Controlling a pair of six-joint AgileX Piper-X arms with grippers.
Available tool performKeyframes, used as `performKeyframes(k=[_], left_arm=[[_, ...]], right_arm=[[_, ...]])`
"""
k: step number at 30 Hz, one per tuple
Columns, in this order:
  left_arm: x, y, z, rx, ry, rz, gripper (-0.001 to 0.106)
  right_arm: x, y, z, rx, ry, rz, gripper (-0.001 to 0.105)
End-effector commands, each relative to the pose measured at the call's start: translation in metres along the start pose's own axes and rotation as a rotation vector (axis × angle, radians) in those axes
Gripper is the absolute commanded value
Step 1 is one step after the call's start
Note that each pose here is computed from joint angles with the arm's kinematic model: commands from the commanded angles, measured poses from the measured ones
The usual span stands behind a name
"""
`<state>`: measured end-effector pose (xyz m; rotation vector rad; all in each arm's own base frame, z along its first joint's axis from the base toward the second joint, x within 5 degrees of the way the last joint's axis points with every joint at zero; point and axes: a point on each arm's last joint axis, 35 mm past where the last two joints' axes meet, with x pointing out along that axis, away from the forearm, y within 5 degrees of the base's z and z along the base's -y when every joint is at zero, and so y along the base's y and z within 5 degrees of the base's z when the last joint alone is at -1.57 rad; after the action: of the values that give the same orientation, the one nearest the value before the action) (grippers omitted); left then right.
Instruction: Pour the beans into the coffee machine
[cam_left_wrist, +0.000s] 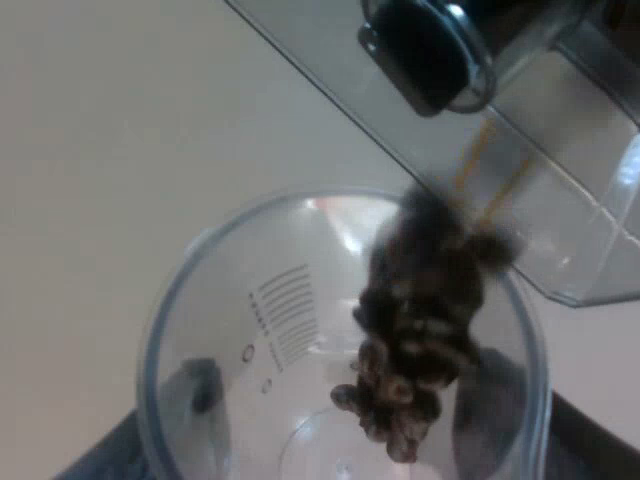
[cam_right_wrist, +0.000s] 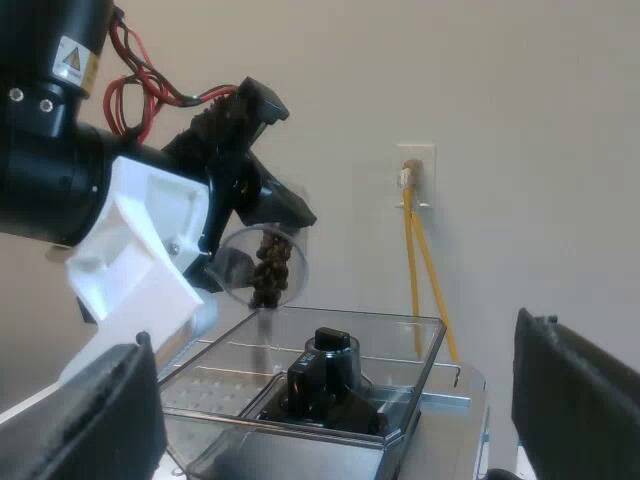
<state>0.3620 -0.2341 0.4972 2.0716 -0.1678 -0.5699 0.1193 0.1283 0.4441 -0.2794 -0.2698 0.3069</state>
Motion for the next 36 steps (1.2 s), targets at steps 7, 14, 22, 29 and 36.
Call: performKeyframes(k=[7, 14, 22, 29, 36], left_arm=[[-0.007, 0.007, -0.003, 0.130, -0.026, 0.069, 0.014], [-0.010, 0.014, -0.007, 0.154, 0.009, 0.126, 0.014], [-0.017, 0.018, -0.011, 0.205, 0.028, 0.143, 0.014], [-0.026, 0.023, -0.014, 0.237, 0.025, 0.188, 0.014], [-0.031, 0.025, -0.016, 0.236, 0.030, 0.196, 0.014]], right_arm=[[-0.002, -0.005, 0.006, 0.009, -0.016, -0.011, 0.074], [-0.002, -0.005, 0.006, 0.009, -0.016, -0.011, 0.074], [-0.002, -0.005, 0.006, 0.009, -0.016, -0.011, 0.074], [-0.002, -0.005, 0.006, 0.009, -0.016, -0.011, 0.074], [-0.002, -0.005, 0.006, 0.009, -0.016, -0.011, 0.074]])
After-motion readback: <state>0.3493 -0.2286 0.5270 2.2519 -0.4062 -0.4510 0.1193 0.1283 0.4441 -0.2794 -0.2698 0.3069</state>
